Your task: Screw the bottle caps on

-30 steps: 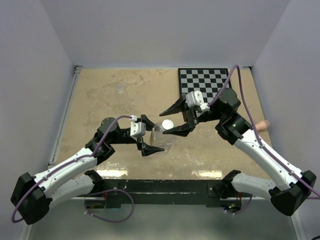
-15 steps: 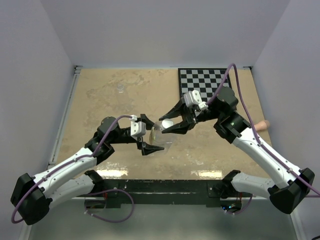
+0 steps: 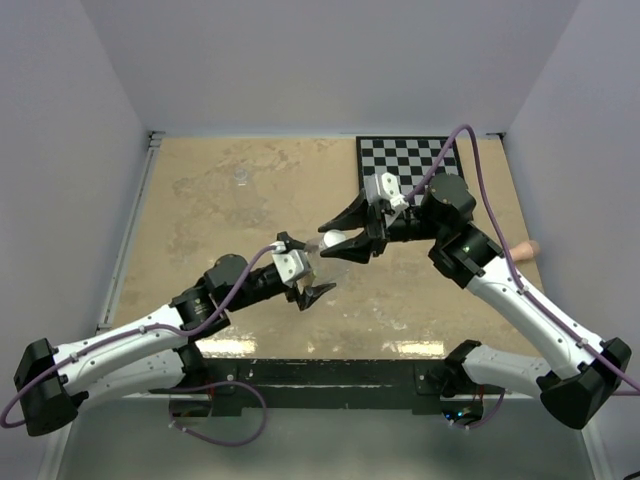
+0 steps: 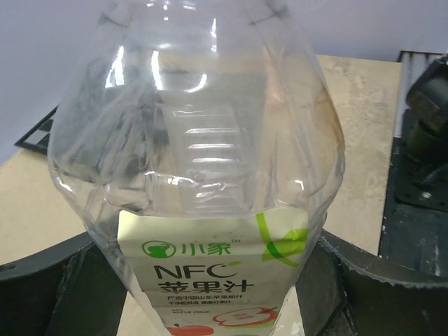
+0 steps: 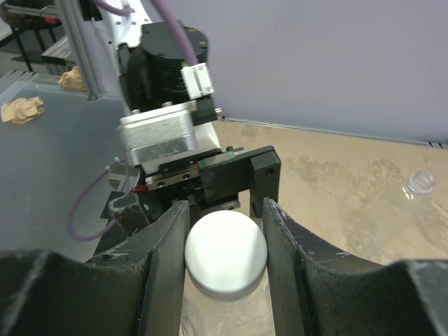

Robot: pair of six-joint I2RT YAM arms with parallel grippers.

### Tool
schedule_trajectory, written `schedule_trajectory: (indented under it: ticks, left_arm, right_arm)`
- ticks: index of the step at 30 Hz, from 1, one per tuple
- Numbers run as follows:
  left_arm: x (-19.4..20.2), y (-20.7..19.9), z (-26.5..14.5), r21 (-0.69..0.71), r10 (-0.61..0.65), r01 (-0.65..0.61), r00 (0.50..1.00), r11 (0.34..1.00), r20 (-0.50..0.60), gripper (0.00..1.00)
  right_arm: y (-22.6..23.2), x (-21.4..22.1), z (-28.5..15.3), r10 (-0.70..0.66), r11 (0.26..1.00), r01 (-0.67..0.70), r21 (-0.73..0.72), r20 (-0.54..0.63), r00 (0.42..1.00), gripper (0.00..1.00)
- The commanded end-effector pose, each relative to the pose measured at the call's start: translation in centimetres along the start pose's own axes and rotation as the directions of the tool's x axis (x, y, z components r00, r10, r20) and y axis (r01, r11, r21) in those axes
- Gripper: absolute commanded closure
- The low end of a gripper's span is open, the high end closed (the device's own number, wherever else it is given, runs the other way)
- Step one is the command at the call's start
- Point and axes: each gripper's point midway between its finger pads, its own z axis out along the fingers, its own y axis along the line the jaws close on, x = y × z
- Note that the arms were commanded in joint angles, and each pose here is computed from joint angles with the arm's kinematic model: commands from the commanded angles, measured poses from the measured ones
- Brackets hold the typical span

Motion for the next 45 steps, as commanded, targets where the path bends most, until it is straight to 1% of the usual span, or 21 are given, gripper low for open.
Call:
schedule_trajectory:
  ticks: [1, 5, 9, 10, 12, 15, 16, 17, 18, 19, 20, 21, 23, 25, 27, 29, 32, 36, 40, 45]
  left_arm:
    - [-5.1, 4.1, -0.4, -0.281, 0.100, -0.068, 0.989, 0.957, 0.104, 1.00]
    - [-5.7, 4.7, -0.8, -0.395, 0.091, -0.037, 0.989, 0.918, 0.120, 1.00]
    - [-5.8, 5.0, -0.9, -0.502, 0.079, -0.002, 0.988, 0.865, 0.131, 1.00]
    - [-5.9, 4.9, -0.8, -0.514, 0.084, -0.005, 0.988, 0.858, 0.130, 1.00]
    - [-5.9, 4.4, -0.1, -0.503, 0.078, -0.004, 0.989, 0.864, 0.125, 1.00]
    - [-5.2, 3.7, 0.3, -0.463, 0.049, 0.006, 0.993, 0.886, 0.108, 1.00]
    - [-4.7, 3.8, 0.3, -0.456, 0.043, 0.001, 0.995, 0.890, 0.087, 1.00]
    - [-4.3, 3.8, 0.3, -0.434, 0.034, -0.001, 0.997, 0.901, 0.068, 1.00]
    - [-3.9, 3.5, 0.5, -0.392, 0.017, 0.008, 0.998, 0.920, 0.061, 1.00]
    - [-3.4, 3.9, 0.2, -0.374, -0.001, 0.018, 0.999, 0.927, 0.046, 1.00]
    - [-3.1, 4.0, 0.1, -0.336, -0.009, 0.022, 0.999, 0.942, 0.039, 1.00]
    - [-2.4, 4.3, -0.1, -0.311, -0.027, 0.032, 0.999, 0.950, 0.022, 1.00]
    - [-1.9, 4.6, -0.7, -0.269, -0.028, 0.027, 1.000, 0.963, -0.002, 1.00]
    - [-1.4, 4.9, -1.2, -0.240, -0.017, 0.009, 0.999, 0.971, -0.030, 1.00]
    - [-1.2, 4.1, -1.3, -0.150, 0.000, -0.008, 0.999, 0.989, -0.048, 1.00]
    - [-1.1, 3.5, -1.5, -0.065, 0.013, -0.016, 0.999, 0.998, -0.050, 1.00]
    - [-1.0, 2.6, -1.9, 0.061, 0.019, -0.016, 0.999, 0.998, -0.043, 1.00]
    - [-1.2, 1.5, -2.4, 0.195, 0.020, -0.015, 1.000, 0.981, -0.023, 1.00]
    - [-2.2, 0.1, -2.5, 0.299, 0.036, -0.044, 0.999, 0.953, 0.033, 1.00]
    - [-2.9, -1.2, -2.4, 0.385, 0.034, -0.063, 0.996, 0.921, 0.082, 1.00]
  right_arm:
    - [-3.7, 1.0, -0.7, 0.116, 0.964, -0.113, 0.240, -0.001, 0.993, 1.00]
    - [-4.9, 1.8, -1.1, 0.160, 0.933, -0.154, 0.326, 0.009, 0.987, 1.00]
    - [-6.5, 2.7, -1.9, 0.203, 0.874, -0.202, 0.442, 0.047, 0.978, 1.00]
    - [-6.7, 2.9, -2.0, 0.211, 0.865, -0.210, 0.456, 0.049, 0.976, 1.00]
    - [-6.9, 2.9, -2.1, 0.220, 0.857, -0.225, 0.463, 0.066, 0.973, 1.00]
    - [-6.6, 0.9, -2.3, 0.191, 0.861, -0.217, 0.460, 0.104, 0.976, 0.99]
    - [-6.5, -0.1, -2.5, 0.179, 0.859, -0.213, 0.466, 0.117, 0.977, 0.81]
    - [-6.8, -0.8, -2.9, 0.162, 0.848, -0.197, 0.493, 0.114, 0.980, 0.67]
    - [-6.9, -1.8, -3.4, 0.138, 0.839, -0.175, 0.515, 0.111, 0.984, 0.54]
    - [-6.9, -2.7, -3.8, 0.112, 0.835, -0.149, 0.530, 0.100, 0.989, 0.44]
    - [-6.8, -3.6, -4.2, 0.087, 0.832, -0.121, 0.541, 0.087, 0.992, 0.36]
    - [-6.7, -4.2, -4.5, 0.066, 0.833, -0.094, 0.546, 0.072, 0.995, 0.34]
    - [-6.1, -4.9, -4.8, 0.016, 0.849, -0.027, 0.527, 0.026, 1.000, 0.31]
    - [-5.8, -5.1, -5.0, -0.048, 0.860, 0.066, 0.505, -0.048, 0.998, 0.28]
    - [-5.3, -4.5, -4.9, -0.071, 0.880, 0.111, 0.462, -0.104, 0.992, 0.25]
    - [-4.3, -4.0, -4.5, -0.106, 0.910, 0.155, 0.384, -0.147, 0.984, 0.22]
    - [-3.1, -3.5, -4.4, -0.167, 0.929, 0.222, 0.297, -0.200, 0.966, 0.18]
    - [-2.0, -2.5, -4.6, -0.229, 0.939, 0.283, 0.196, -0.259, 0.938, 0.17]
    - [-0.8, -1.7, -4.2, -0.252, 0.952, 0.287, 0.111, -0.257, 0.933, 0.17]
    - [0.6, -2.2, -2.9, -0.277, 0.958, 0.284, 0.030, -0.143, 0.950, 0.17]
